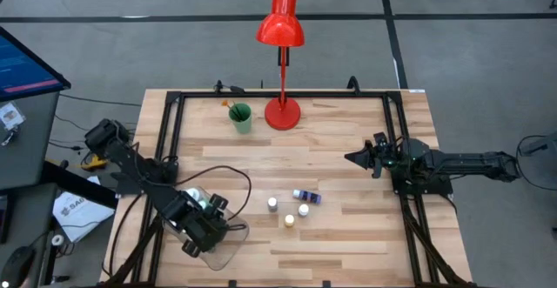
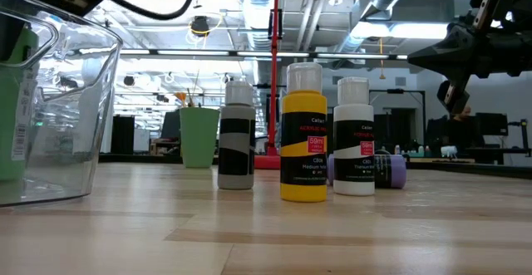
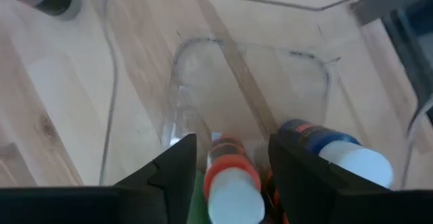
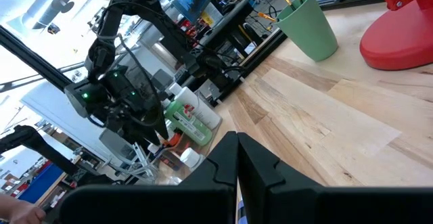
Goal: Pick & Place Paint Supplies
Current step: Put the gray coloring bottle into the transparent bin
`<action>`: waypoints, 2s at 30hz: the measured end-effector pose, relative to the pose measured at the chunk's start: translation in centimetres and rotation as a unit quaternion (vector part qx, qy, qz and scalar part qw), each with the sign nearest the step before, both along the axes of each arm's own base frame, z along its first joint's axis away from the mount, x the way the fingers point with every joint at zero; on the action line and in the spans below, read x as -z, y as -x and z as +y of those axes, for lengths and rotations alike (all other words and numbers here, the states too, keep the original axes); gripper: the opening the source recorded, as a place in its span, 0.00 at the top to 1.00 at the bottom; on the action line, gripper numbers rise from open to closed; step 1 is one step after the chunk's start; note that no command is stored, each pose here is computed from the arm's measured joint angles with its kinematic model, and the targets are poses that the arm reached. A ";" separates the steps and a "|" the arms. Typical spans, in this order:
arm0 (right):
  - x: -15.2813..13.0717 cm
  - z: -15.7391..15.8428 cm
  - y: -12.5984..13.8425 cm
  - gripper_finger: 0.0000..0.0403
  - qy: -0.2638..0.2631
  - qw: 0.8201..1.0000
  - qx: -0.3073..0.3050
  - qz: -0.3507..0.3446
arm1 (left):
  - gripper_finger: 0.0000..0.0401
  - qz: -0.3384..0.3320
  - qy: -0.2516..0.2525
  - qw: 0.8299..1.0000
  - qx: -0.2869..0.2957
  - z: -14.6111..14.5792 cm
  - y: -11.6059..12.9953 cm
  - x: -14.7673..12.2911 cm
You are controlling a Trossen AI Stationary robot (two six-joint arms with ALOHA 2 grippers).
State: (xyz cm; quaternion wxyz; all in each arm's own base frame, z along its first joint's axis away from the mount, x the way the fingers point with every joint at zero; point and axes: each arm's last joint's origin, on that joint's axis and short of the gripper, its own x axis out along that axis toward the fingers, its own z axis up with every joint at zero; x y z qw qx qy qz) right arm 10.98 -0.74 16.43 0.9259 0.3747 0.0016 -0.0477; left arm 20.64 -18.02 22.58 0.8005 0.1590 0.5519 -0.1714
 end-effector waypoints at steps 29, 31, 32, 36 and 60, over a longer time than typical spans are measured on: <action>0.0 0.0 0.0 1.00 0.000 1.000 0.000 0.000 | 0.53 -0.186 0.048 0.976 -0.099 9.2 -9.7 -5.3; 0.0 0.0 0.0 1.00 0.000 1.000 0.000 0.000 | 0.53 -0.181 0.054 0.978 -0.089 9.3 -10.4 -4.6; 0.0 0.0 0.0 1.00 0.000 1.000 0.000 0.000 | 0.53 -0.180 0.055 0.979 -0.083 9.3 -10.7 -4.3; 0.0 0.0 0.0 1.00 0.000 1.000 0.000 0.000 | 0.53 -0.168 0.054 0.982 -0.063 9.3 -11.7 -3.0; 0.0 0.0 0.0 1.00 0.000 1.000 0.000 0.000 | 0.53 -0.117 0.025 0.993 -0.018 8.6 -14.1 2.1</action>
